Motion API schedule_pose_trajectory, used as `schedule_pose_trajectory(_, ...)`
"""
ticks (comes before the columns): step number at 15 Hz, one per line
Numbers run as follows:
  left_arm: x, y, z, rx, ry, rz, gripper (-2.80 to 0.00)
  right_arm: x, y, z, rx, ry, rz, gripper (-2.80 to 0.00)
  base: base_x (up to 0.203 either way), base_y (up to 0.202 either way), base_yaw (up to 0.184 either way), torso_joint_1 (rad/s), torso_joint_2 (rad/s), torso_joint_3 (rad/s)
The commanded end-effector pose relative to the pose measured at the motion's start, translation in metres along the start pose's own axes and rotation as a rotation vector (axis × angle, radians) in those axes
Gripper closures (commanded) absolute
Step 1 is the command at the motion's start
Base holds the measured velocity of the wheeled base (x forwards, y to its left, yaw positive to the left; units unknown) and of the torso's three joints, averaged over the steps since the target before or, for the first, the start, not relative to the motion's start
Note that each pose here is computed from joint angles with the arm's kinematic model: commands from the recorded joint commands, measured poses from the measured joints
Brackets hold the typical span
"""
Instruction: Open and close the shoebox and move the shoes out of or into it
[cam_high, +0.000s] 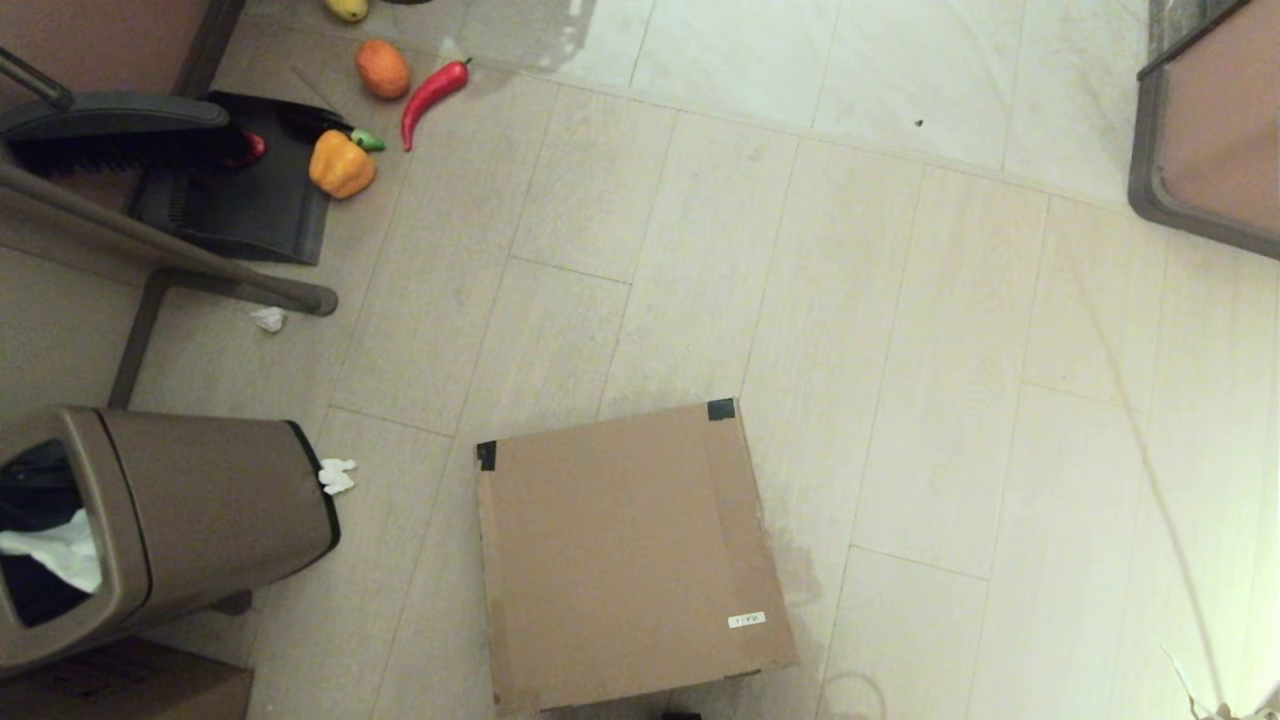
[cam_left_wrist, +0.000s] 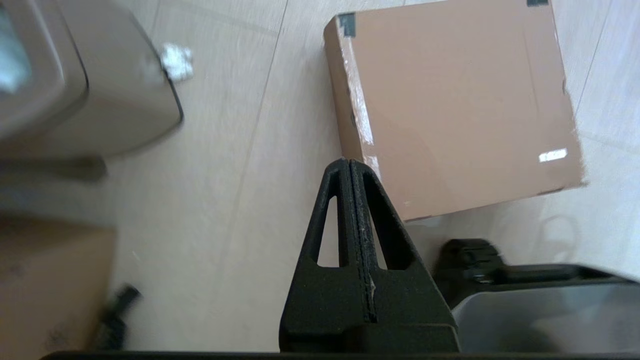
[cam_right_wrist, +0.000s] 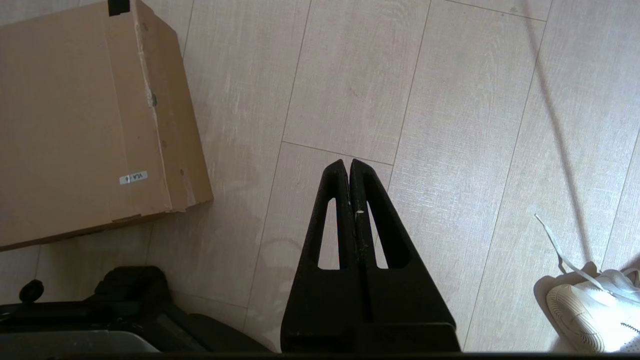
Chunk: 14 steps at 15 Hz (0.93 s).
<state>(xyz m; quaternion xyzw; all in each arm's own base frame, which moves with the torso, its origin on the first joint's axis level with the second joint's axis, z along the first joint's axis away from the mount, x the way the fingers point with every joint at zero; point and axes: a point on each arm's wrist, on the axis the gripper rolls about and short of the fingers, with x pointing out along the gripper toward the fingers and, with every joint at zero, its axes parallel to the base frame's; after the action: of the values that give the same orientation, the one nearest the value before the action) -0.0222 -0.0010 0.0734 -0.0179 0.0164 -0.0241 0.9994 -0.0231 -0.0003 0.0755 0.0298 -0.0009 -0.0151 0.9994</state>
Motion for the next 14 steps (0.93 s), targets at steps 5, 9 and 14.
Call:
schedule_pose_trajectory(5, 0.0004, 0.0006, -0.0037, -0.099, -0.001, 0.02, 0.0, 0.0003, 0.0, -0.0005, 0.002, 0.005, -0.001, 0.0, 0.0, 0.0, 0.0, 0.0, 0.0, 0.0)
schedule_pose_trajectory(9, 0.0004, 0.001, -0.0039, -0.12, -0.001, 0.038, 0.0, 0.0003, -0.0001, -0.0005, 0.005, 0.005, -0.002, 0.0, 0.0, 0.0, 0.0, 0.0, 0.0, 0.0)
schedule_pose_trajectory(14, 0.0004, 0.0012, -0.0042, -0.152, -0.004, 0.047, 0.0, 0.0003, 0.0, 0.0, 0.003, 0.0, -0.002, 0.0, 0.0, 0.0, 0.0, 0.0, 0.0, 0.0)
